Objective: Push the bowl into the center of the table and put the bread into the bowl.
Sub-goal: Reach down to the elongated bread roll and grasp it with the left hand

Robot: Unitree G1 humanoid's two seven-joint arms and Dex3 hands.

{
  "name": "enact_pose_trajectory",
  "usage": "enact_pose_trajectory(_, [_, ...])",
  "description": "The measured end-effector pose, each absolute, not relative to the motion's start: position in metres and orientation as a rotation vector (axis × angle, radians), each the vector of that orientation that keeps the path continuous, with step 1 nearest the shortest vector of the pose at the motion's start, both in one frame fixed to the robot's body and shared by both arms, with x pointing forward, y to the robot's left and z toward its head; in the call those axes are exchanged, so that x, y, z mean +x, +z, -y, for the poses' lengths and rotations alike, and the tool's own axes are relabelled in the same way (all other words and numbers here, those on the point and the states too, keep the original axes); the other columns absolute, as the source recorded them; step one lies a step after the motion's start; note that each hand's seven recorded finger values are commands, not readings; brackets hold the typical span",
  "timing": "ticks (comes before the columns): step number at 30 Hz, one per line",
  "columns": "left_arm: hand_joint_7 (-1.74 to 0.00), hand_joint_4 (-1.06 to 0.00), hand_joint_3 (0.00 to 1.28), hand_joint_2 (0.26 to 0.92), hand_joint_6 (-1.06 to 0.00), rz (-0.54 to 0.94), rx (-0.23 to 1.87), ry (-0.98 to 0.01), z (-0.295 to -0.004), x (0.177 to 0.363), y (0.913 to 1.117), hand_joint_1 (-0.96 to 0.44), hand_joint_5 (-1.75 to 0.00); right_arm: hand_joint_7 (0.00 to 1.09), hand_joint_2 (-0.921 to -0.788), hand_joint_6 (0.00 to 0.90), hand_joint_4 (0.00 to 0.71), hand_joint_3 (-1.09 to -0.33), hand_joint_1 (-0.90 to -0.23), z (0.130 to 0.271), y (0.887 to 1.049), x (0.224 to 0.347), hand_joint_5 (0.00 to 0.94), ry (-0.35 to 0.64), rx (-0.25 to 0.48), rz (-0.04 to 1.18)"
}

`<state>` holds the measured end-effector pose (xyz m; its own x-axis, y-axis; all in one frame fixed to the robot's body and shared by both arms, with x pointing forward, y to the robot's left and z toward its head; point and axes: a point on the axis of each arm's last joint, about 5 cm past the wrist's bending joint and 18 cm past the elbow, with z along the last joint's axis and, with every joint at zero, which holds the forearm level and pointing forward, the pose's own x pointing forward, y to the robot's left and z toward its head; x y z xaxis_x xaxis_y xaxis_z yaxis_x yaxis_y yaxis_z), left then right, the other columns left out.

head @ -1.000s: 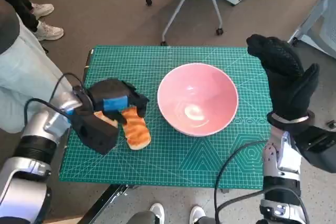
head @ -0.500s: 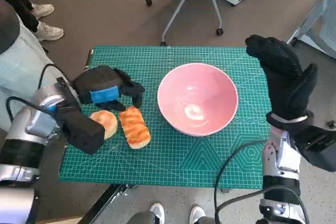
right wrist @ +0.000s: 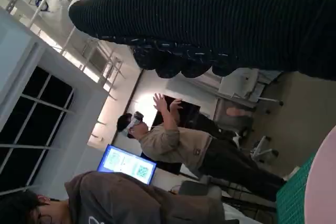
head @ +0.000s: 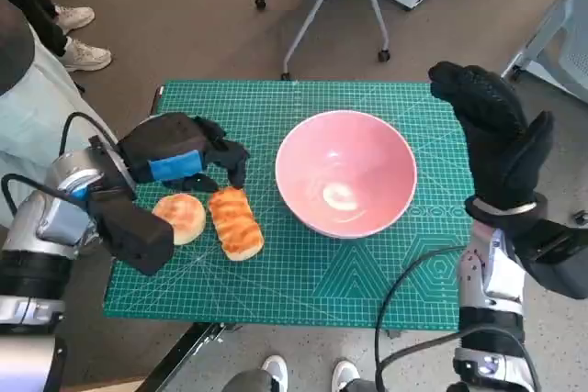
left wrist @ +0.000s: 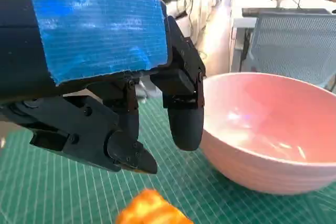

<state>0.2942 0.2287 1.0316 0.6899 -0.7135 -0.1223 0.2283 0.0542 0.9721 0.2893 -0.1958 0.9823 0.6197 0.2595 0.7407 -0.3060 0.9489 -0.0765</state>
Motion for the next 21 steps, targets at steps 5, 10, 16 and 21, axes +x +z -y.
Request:
enact_pose_trajectory(5, [-0.07, -0.35, 0.0, 0.675, -0.46, 0.311, 1.357, -0.807, -0.229, 0.2907, 1.0273, -0.04, -0.02, 0.32, -0.921, 0.162, 0.175, -0.744, -0.685, 0.1957, 0.9825, 0.2893, 0.0, 0.325, 0.057, 0.843])
enact_pose_trajectory(10, [-0.03, -0.34, 0.0, 0.666, -0.45, 0.264, 1.391, -0.835, -0.2288, 0.2891, 1.0269, -0.07, -0.01, 0.32, -0.921, 0.163, 0.175, -0.742, -0.686, 0.1956, 0.9826, 0.2893, 0.0, 0.325, 0.057, 0.844])
enact_pose_trajectory(16, [-0.02, -0.34, 0.0, 0.662, -0.45, 0.281, 1.405, -0.852, -0.2279, 0.2885, 1.026, -0.08, 0.0, 0.31, -0.921, 0.164, 0.176, -0.741, -0.685, 0.1954, 0.9828, 0.2895, 0.0, 0.326, 0.056, 0.845])
enact_pose_trajectory(21, [-0.01, -0.33, 0.0, 0.661, -0.45, 0.294, 1.436, -0.875, -0.2265, 0.2883, 1.0208, -0.09, 0.0, 0.31, -0.921, 0.164, 0.175, -0.743, -0.685, 0.1952, 0.9829, 0.2895, 0.0, 0.327, 0.057, 0.845])
